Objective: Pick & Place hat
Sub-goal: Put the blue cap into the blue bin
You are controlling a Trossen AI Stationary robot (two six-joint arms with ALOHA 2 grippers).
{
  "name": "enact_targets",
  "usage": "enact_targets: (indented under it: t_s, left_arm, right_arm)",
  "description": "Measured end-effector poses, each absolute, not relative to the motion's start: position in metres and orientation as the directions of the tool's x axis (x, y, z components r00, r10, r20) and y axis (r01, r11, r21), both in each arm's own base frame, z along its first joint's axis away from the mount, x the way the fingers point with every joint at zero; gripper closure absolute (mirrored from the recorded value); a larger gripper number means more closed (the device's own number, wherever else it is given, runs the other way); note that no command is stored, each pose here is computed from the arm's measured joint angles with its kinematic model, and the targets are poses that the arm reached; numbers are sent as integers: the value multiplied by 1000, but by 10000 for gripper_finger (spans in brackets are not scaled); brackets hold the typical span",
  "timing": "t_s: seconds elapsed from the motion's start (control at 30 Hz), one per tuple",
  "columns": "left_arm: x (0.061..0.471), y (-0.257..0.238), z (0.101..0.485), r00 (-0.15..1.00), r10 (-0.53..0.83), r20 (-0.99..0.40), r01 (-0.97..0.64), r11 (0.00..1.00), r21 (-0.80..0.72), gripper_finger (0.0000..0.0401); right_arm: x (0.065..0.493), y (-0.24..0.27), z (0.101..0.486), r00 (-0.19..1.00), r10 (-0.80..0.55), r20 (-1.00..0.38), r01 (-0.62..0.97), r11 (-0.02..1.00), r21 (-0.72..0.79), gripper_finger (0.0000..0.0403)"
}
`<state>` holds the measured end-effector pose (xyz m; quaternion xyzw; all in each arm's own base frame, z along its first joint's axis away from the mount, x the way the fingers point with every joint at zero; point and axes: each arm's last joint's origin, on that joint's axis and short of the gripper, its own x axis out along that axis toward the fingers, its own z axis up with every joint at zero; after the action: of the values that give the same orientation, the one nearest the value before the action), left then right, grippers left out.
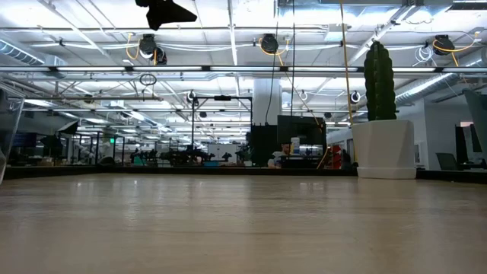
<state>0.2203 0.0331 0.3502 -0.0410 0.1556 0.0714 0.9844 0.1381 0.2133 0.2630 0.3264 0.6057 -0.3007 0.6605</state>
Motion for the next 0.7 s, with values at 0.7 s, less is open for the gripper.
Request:
enact_targets:
  t_s: [0.7]
  left_arm:
    - [220,33,350,941,128,-312,-153,986,-58,121]
  right_arm:
    - [134,186,340,688,219,-692,263,813,519,209]
